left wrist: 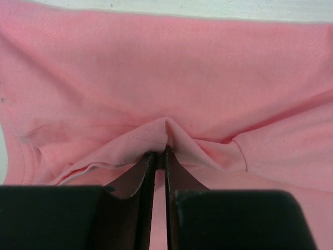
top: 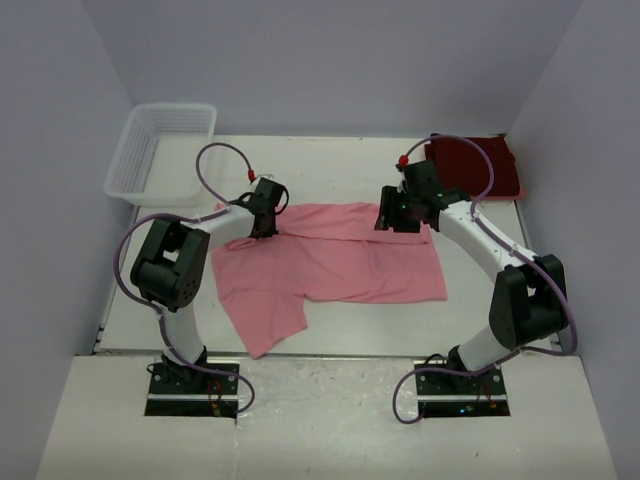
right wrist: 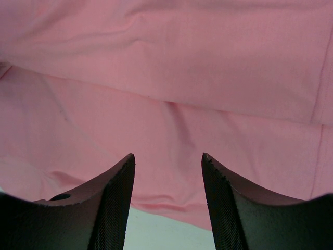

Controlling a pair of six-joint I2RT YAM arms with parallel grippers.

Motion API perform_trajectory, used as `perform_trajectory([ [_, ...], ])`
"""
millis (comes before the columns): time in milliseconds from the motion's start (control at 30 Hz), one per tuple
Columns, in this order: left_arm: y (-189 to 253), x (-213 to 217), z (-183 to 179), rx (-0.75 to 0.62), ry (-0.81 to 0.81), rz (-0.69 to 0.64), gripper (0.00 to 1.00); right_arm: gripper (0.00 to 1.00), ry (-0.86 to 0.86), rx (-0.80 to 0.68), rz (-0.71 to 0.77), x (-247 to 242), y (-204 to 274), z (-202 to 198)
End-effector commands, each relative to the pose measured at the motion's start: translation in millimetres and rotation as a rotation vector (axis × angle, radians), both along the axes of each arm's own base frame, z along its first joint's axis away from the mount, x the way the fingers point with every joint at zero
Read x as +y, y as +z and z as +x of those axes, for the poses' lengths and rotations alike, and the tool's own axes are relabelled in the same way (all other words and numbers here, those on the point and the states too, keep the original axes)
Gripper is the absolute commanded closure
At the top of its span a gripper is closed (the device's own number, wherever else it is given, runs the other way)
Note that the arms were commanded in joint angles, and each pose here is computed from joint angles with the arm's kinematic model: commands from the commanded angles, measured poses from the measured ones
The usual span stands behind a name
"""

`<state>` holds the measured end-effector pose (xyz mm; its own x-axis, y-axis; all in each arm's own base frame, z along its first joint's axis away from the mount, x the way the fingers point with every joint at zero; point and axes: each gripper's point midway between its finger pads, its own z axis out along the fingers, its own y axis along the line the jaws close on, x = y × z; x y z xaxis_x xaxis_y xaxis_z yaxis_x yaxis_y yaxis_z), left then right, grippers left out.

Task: Fold and stack the t-shirts
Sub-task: Fold the flattened tshirt in 1/3 of the way

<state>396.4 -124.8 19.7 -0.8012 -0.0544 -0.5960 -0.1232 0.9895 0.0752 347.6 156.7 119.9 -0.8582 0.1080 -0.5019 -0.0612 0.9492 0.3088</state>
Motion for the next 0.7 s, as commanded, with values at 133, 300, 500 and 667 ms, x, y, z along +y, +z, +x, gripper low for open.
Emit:
perform_trajectory([
  [133, 19, 2, -3, -0.038, -0.001, -0.023, 0.9, 0.45, 0.009, -0.058, 0.013, 4, 13, 7],
  [300, 37, -5, -9, -0.058, -0.012, -0.028, 0.97, 0.44, 0.011, -0.05, 0.013, 5, 11, 6],
  [500, 51, -26, -21, -0.069, -0.041, -0.032, 1.0, 0.44, 0.016, -0.046, 0.013, 7, 11, 6],
  [667, 47, -44, -37, -0.037, -0.064, -0.079, 1.0, 0.44, 0.015, -0.053, 0.009, 6, 13, 6],
])
